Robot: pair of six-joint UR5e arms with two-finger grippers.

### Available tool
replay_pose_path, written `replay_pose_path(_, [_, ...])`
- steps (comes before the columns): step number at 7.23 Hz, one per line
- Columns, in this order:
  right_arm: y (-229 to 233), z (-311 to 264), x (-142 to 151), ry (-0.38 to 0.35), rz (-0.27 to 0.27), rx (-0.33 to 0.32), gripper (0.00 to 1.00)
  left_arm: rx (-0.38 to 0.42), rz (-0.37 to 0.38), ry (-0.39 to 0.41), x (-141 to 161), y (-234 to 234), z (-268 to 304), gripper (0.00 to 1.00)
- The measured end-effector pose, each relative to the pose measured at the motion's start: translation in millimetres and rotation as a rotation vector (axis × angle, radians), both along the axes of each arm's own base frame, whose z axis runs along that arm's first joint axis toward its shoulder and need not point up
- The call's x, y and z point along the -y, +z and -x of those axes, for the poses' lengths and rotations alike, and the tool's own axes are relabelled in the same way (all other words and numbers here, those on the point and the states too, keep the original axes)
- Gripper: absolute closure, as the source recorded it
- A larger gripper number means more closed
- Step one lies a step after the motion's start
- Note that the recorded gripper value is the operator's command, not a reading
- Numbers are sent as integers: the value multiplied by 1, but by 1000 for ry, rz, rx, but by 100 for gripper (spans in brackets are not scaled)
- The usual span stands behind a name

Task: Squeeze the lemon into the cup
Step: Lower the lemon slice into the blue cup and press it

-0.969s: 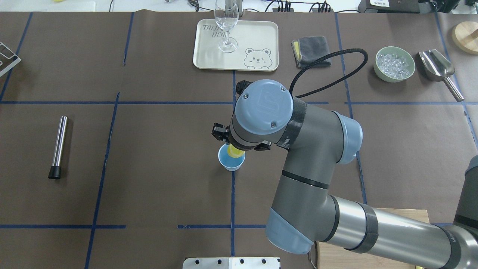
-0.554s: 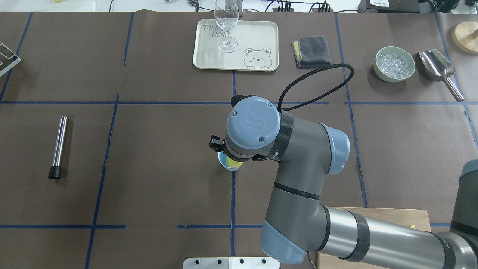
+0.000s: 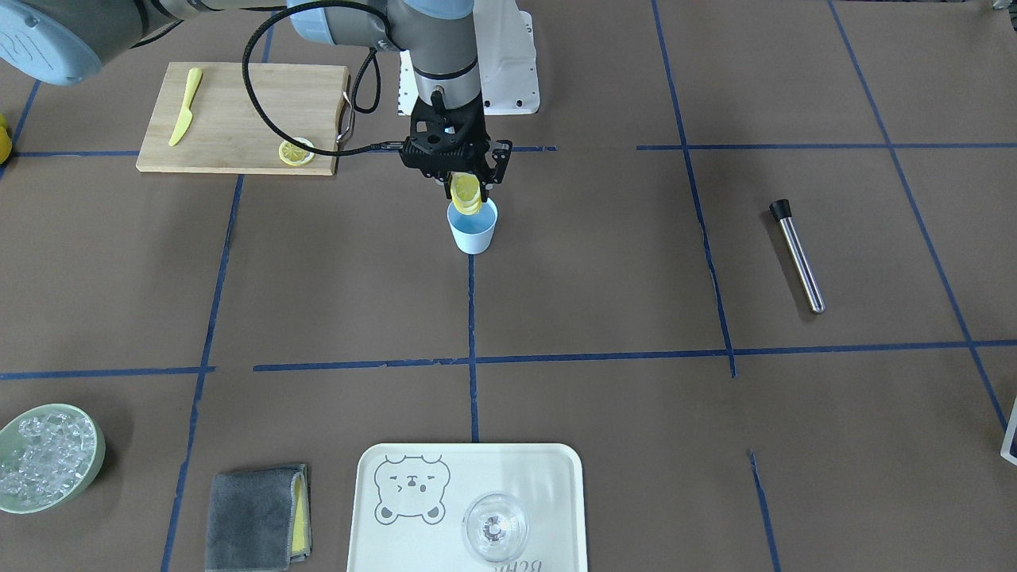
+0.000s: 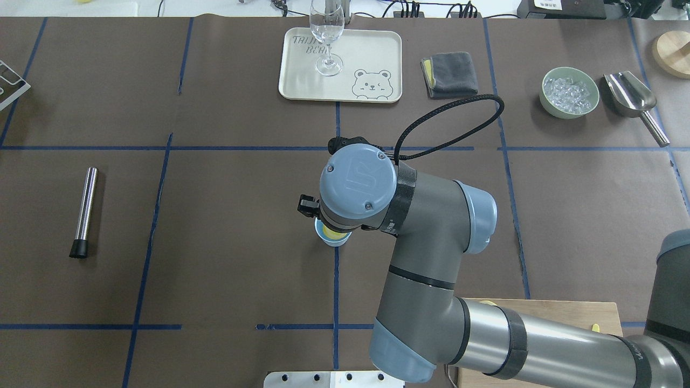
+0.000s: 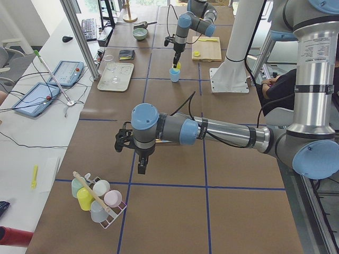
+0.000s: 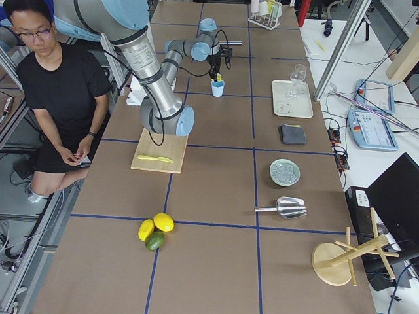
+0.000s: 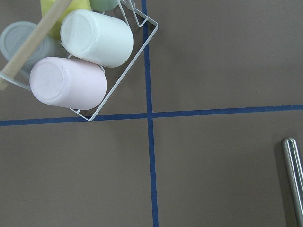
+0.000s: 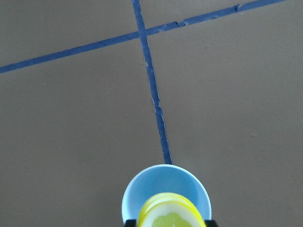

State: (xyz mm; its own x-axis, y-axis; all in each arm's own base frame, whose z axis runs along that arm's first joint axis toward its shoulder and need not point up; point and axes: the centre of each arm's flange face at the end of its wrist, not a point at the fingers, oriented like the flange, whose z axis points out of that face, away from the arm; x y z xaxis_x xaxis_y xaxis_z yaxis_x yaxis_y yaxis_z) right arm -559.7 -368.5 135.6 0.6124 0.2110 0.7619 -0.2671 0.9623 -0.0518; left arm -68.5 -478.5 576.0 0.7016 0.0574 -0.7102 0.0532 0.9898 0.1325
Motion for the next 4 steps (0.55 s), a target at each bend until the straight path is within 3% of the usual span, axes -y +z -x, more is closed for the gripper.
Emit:
replay_pose_path(1, [1,1,1,1,0,-2,8,0,0,0,0,0,0,0])
replay_pose_path(2, [1,1,1,1,-1,-3,1,0,0,-1,0,0,0,0])
replay_pose_path(4, [1,2,1,0,-1,-3,0,0,-3,-1,2,-2,0,0])
